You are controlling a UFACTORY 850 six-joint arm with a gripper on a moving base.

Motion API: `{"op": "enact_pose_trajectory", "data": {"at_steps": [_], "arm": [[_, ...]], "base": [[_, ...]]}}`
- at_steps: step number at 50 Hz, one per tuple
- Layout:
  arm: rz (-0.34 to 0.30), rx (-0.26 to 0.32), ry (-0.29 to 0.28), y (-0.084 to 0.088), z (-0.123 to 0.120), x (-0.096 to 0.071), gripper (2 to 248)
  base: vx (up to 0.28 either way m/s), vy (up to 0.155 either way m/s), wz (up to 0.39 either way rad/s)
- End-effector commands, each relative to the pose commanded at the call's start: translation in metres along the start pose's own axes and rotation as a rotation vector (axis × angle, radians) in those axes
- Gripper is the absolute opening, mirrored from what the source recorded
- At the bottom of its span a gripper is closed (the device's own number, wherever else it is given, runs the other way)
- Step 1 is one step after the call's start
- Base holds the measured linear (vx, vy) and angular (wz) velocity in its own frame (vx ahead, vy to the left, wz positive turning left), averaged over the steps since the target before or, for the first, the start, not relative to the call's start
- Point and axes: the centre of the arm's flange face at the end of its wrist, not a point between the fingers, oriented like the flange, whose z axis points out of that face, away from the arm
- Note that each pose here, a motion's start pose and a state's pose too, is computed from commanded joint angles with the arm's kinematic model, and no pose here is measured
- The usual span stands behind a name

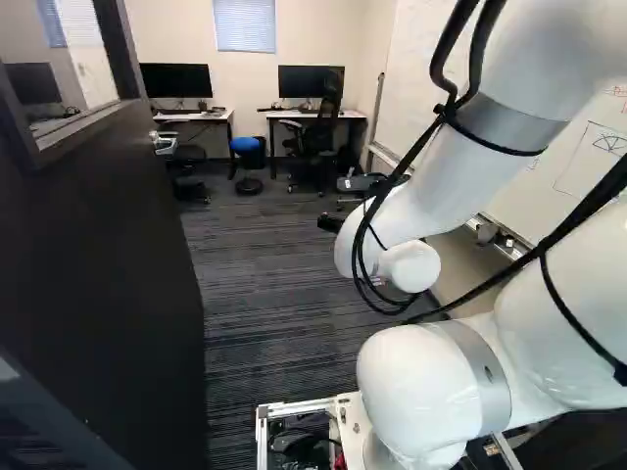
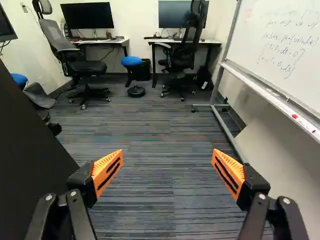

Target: Open the door and move inside

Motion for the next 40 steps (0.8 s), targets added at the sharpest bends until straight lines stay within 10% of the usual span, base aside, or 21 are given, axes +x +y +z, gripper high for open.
{"op": "enact_pose_trajectory", "data": {"at_steps": [40], "arm": [[0.000,0.000,0.000,0.0000,0.0000,0.0000,247]], "base": [[0.149,0.001,-0.008]]}}
